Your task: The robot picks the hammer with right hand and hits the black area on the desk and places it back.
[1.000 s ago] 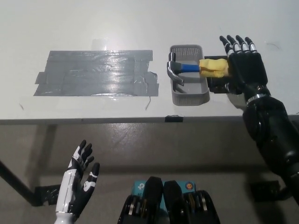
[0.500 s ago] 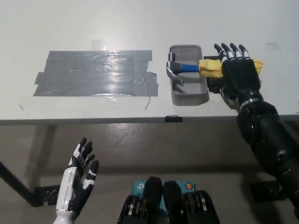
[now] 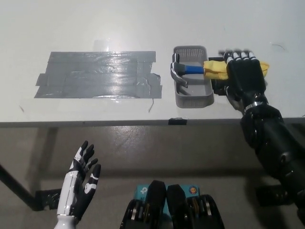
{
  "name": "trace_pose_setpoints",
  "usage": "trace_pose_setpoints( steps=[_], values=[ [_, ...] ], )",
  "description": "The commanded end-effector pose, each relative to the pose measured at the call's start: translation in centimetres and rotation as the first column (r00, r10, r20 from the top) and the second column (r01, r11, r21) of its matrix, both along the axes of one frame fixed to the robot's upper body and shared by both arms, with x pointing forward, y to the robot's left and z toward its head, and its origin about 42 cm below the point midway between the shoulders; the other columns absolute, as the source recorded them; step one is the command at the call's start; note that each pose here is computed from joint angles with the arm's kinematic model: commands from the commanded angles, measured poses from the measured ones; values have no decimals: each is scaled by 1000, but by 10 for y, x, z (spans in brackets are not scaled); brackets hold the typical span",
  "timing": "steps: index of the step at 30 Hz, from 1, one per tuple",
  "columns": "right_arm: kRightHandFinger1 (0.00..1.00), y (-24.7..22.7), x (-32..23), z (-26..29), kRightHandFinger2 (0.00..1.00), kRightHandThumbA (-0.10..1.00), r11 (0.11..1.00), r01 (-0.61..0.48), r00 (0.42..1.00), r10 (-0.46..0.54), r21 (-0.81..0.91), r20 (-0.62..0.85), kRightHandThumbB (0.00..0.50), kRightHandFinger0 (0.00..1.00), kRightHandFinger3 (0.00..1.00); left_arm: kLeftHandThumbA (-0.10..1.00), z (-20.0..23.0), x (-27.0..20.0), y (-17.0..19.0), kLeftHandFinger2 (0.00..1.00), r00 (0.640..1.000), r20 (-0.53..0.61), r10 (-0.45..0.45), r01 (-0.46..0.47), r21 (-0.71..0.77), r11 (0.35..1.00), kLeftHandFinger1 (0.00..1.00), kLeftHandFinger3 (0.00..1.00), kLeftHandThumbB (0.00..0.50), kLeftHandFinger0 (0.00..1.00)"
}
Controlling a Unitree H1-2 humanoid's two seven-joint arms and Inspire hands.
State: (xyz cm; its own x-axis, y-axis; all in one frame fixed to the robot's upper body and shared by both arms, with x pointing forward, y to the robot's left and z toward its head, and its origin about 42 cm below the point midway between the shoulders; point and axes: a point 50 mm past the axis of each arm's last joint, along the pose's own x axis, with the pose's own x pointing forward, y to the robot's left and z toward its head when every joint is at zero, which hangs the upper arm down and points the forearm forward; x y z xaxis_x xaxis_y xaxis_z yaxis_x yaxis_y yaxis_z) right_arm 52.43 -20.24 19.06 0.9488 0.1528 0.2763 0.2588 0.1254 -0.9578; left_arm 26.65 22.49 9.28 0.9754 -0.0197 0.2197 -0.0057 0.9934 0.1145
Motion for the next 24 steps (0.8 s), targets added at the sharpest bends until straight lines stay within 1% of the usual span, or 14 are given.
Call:
trace_pose_setpoints(
  steps=[1,3,4,6,8,9,12,14,16,17,19,20,23,24],
  values=[
    [204,8,15,63,695,-100,983,-165,902,120,75,414,205,0,681,754,17,6,-2,1000,996,86,-18,17,12,1000,1000,1000,9,931],
    [94,6,15,62,552,-100,983,-163,904,117,79,411,145,0,630,756,18,7,-2,1000,996,87,-21,20,12,1000,1000,1000,7,931],
    [47,6,15,61,502,-100,984,-160,907,115,78,406,148,0,591,759,18,7,-2,1000,996,85,-23,22,10,1000,1000,1000,6,932],
    [2,4,15,60,457,-100,984,-157,906,112,78,409,177,0,488,761,19,8,-3,1000,996,86,-25,24,10,1000,1000,1000,4,931],
    [3,2,14,58,457,-100,984,-159,900,110,82,423,145,0,443,771,19,8,-3,1000,996,87,-25,24,14,1000,1000,1000,2,919],
    [53,1,14,57,540,-100,981,-166,899,108,102,425,156,0,495,780,20,9,-3,1000,996,89,-26,25,19,1000,1000,1000,4,913],
    [169,2,13,61,698,-100,961,-191,908,95,200,409,109,0,736,805,21,9,-3,1000,996,86,-24,21,34,999,1000,1000,0,897],
    [190,1,13,63,703,-100,945,-202,915,89,257,394,105,0,772,797,21,9,-3,1000,996,86,-23,20,36,999,1000,1000,0,882],
    [278,2,17,72,751,-100,885,-207,942,65,418,329,92,0,880,805,21,10,-2,1000,996,89,-25,22,38,999,1000,1000,4,873],
    [294,3,18,76,744,-100,857,-205,952,61,473,301,84,0,909,812,21,10,-2,1000,996,87,-25,21,38,999,1000,1000,13,870],
    [334,2,20,92,745,-100,749,-220,970,103,625,218,47,0,910,822,21,11,-2,1000,996,89,-22,19,37,999,1000,1000,16,863],
    [364,1,22,101,755,-100,699,-175,984,99,694,148,47,7,874,824,21,12,-2,1000,995,97,-21,17,40,999,1000,1000,12,847],
    [444,-8,25,118,822,-100,548,-122,988,145,828,49,92,45,866,829,21,12,-1,1000,995,93,-25,21,44,999,1000,1000,14,838],
    [470,-14,27,122,846,-100,470,-99,984,176,877,17,91,47,879,830,21,12,-2,1000,996,90,-26,22,44,999,1000,1000,15,836]
  ],
)
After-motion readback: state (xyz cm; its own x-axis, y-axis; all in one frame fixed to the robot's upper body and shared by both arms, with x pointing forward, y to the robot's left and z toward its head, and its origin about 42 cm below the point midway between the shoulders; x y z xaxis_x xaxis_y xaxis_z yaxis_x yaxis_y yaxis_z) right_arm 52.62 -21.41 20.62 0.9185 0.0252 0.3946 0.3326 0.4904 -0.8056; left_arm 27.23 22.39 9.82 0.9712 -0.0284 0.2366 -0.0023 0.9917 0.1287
